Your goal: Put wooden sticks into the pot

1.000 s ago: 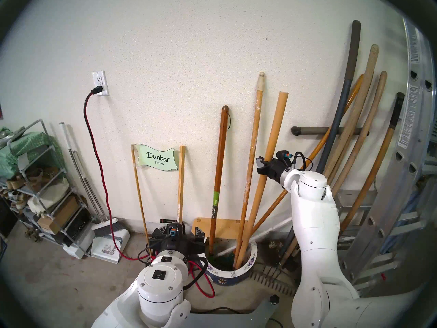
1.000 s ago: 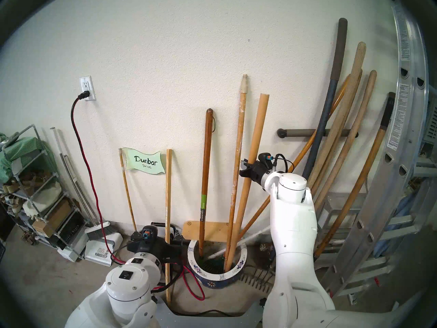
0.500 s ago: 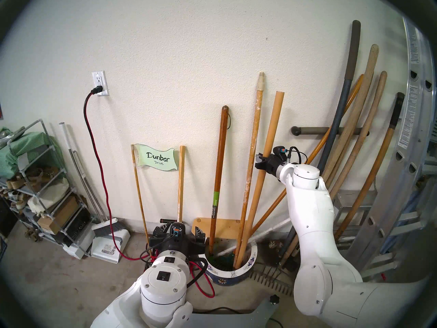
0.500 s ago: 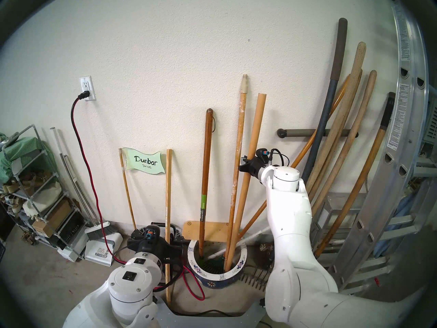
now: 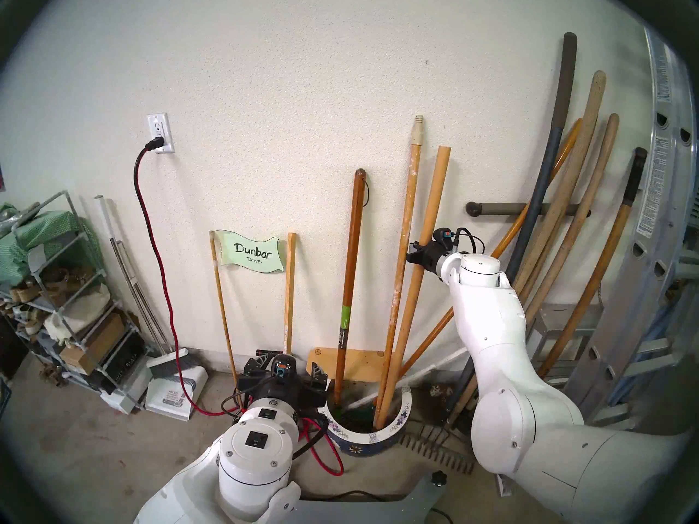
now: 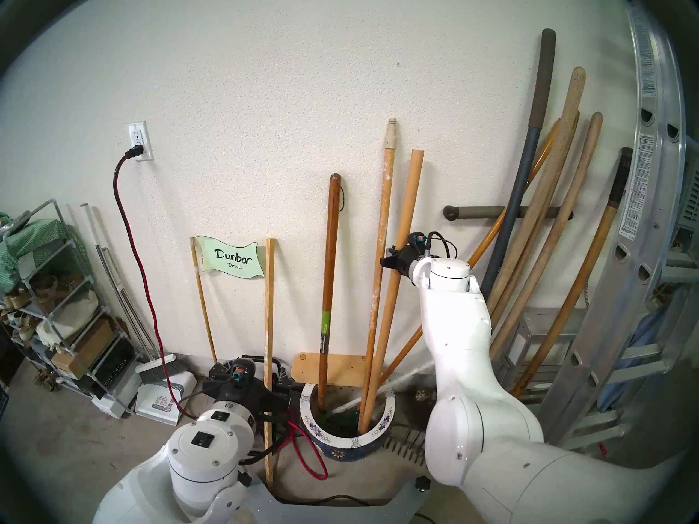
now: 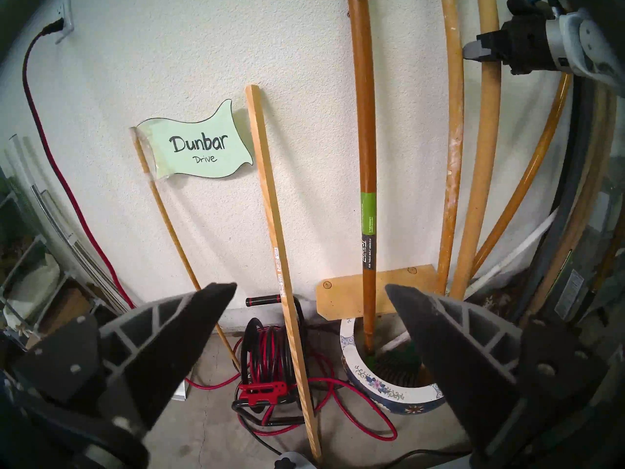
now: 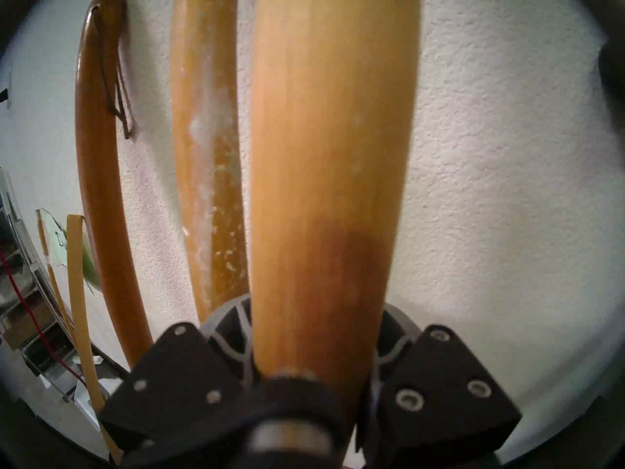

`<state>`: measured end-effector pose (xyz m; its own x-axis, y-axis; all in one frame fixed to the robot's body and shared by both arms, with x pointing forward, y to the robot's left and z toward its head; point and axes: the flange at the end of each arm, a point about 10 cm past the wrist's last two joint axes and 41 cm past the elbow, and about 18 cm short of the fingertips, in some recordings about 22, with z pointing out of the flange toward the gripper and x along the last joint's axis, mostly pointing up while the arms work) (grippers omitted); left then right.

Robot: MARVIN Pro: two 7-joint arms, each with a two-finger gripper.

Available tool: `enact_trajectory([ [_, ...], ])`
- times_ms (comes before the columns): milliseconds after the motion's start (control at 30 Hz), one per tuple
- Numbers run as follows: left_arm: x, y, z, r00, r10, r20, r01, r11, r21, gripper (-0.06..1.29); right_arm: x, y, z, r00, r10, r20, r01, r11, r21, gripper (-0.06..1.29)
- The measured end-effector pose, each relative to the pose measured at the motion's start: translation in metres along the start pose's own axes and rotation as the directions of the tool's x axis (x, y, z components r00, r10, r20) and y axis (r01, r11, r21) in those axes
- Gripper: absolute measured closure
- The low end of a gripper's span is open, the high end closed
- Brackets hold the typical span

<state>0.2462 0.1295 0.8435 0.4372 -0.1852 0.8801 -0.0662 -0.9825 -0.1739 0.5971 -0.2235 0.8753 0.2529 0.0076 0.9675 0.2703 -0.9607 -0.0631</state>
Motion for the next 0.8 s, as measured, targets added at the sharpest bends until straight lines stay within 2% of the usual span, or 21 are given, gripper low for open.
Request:
enact_trajectory([
  [200,-0.001,0.000,0.000,1.000,-0.003,-0.002,0.003,1.000,-0.002,-0.03,0.001,0.002,0.008,1.000,0.003,0.011,-0.003,0.999,-0.036,0.85],
  [633,-0.001,0.000,-0.001,1.000,-0.009,-0.005,0.009,1.000,0.012,-0.03,0.005,-0.001,0.022,0.999,0.001,0.034,0.001,0.998,-0.066,0.85],
  [800,0.000,0.000,-0.001,1.000,-0.010,-0.005,0.011,1.000,0.018,-0.03,0.006,-0.002,0.025,0.999,-0.008,0.032,0.010,0.997,-0.075,0.80],
])
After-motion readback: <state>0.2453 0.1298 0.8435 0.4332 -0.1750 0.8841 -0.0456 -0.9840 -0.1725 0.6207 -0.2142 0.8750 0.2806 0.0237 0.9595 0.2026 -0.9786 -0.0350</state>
